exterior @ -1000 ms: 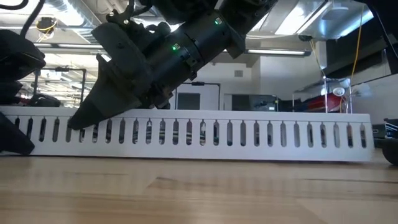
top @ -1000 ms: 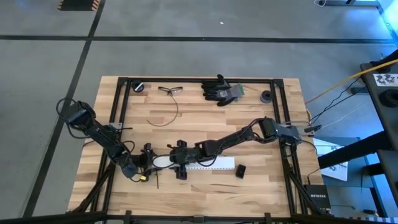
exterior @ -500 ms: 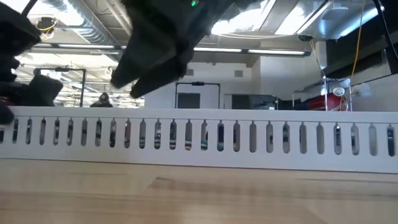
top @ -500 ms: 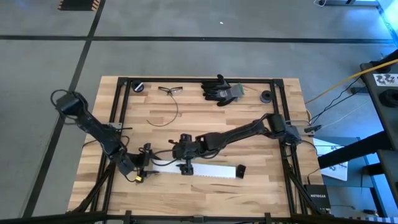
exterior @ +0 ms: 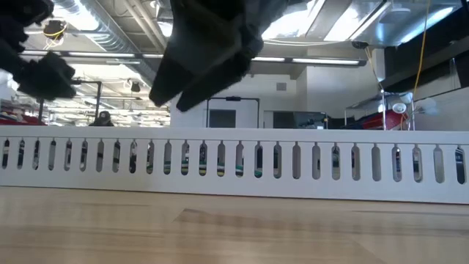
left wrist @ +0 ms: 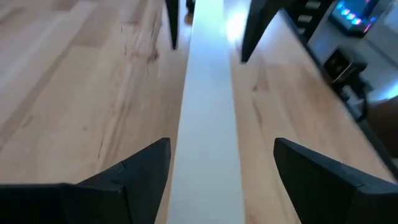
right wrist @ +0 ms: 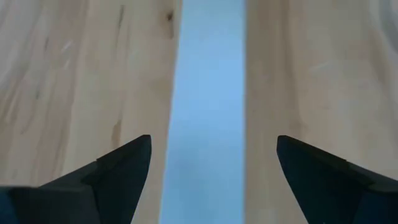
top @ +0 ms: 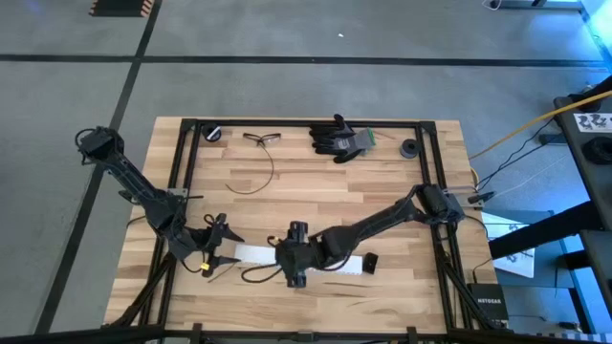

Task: Ziptie cables
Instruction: Close the white cable duct lid

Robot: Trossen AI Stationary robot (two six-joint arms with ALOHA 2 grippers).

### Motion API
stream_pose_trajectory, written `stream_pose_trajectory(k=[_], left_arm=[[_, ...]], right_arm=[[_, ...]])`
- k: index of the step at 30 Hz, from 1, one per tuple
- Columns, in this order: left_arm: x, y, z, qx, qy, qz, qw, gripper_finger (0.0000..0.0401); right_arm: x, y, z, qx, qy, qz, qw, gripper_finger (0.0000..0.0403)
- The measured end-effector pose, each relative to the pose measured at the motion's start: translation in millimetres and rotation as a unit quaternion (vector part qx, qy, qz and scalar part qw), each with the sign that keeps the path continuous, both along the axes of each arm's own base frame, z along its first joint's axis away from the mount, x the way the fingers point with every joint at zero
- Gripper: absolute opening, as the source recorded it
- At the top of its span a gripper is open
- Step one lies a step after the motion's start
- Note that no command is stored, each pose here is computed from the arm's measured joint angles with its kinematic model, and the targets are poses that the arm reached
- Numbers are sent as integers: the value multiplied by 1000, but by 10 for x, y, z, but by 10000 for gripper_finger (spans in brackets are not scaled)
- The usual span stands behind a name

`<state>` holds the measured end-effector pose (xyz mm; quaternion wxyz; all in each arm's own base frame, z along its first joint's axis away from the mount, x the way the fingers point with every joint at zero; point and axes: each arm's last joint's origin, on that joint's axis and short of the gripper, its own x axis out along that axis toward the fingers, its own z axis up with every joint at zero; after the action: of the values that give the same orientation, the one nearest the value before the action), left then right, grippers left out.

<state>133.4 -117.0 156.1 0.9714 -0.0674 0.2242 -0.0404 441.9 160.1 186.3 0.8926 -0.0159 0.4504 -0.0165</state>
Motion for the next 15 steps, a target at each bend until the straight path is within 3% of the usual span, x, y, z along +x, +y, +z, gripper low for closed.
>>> stream_pose_trajectory(k=[6, 15], left_arm=[[-6, 5, 59, -18, -13, 2, 1000, 269], [-5, 5, 60, -22, -13, 5, 1000, 269]], right_arm=[[-45, -45, -115, -50, 35, -32, 998, 333], [9, -421, -122, -103, 74, -13, 992, 333]])
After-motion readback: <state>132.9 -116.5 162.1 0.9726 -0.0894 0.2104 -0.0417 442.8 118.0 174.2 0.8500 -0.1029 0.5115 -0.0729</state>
